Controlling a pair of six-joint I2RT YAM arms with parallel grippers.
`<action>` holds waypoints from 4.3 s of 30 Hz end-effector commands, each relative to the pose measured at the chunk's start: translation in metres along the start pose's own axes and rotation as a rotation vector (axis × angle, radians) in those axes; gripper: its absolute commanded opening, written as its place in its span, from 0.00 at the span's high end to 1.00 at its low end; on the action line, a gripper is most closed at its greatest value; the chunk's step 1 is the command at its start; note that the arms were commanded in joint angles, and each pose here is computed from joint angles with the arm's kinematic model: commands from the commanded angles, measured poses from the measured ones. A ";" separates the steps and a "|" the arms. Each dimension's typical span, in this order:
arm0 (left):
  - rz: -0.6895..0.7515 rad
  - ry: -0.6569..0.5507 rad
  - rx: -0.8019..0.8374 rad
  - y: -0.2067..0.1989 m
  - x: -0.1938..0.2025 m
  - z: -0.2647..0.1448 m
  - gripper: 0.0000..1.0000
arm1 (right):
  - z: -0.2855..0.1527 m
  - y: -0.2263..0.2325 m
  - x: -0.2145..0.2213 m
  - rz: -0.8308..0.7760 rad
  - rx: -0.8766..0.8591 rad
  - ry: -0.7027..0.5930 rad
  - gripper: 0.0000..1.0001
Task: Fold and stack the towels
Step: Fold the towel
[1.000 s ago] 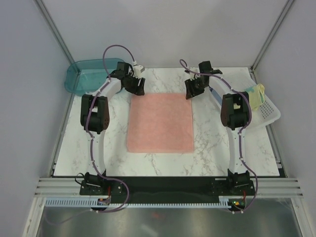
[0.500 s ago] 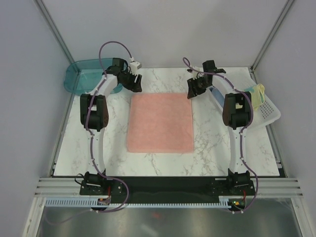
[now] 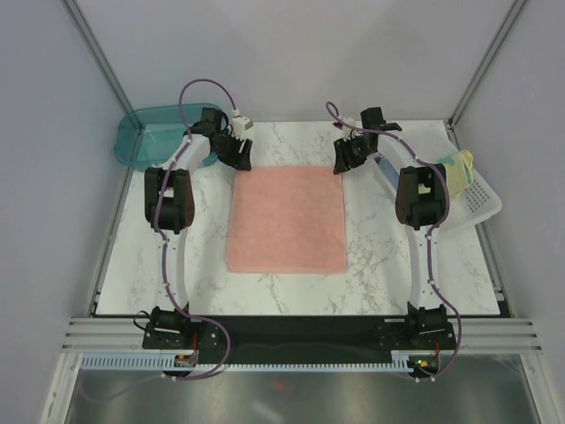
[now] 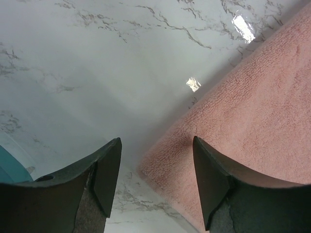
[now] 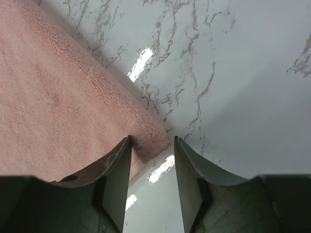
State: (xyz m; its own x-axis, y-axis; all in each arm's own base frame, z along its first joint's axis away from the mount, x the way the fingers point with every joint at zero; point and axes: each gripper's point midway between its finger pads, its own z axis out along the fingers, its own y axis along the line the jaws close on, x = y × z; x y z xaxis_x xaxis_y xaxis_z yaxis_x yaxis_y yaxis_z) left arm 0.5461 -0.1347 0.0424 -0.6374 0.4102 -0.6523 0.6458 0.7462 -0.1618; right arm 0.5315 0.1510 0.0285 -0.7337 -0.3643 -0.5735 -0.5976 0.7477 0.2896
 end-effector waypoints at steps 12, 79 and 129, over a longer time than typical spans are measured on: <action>-0.011 0.003 -0.127 0.023 -0.005 -0.008 0.31 | 0.002 0.005 -0.020 -0.037 -0.043 -0.068 0.56; -0.255 -0.077 -0.434 0.011 -0.020 -0.047 0.53 | -0.045 0.053 -0.044 -0.051 -0.009 -0.210 1.00; -0.385 0.063 -0.314 0.010 0.015 0.001 0.72 | -0.042 0.045 -0.040 -0.075 0.025 -0.200 1.00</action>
State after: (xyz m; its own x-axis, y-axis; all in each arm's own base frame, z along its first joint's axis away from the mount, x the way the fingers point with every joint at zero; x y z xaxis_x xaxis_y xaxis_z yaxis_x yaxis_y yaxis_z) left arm 0.5390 -0.1167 0.0271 -0.8338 0.1146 -0.5401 0.2073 0.9716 -0.1139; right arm 0.5140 0.1728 0.0845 -0.6530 -0.2931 -0.6983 -0.6106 0.7493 0.2564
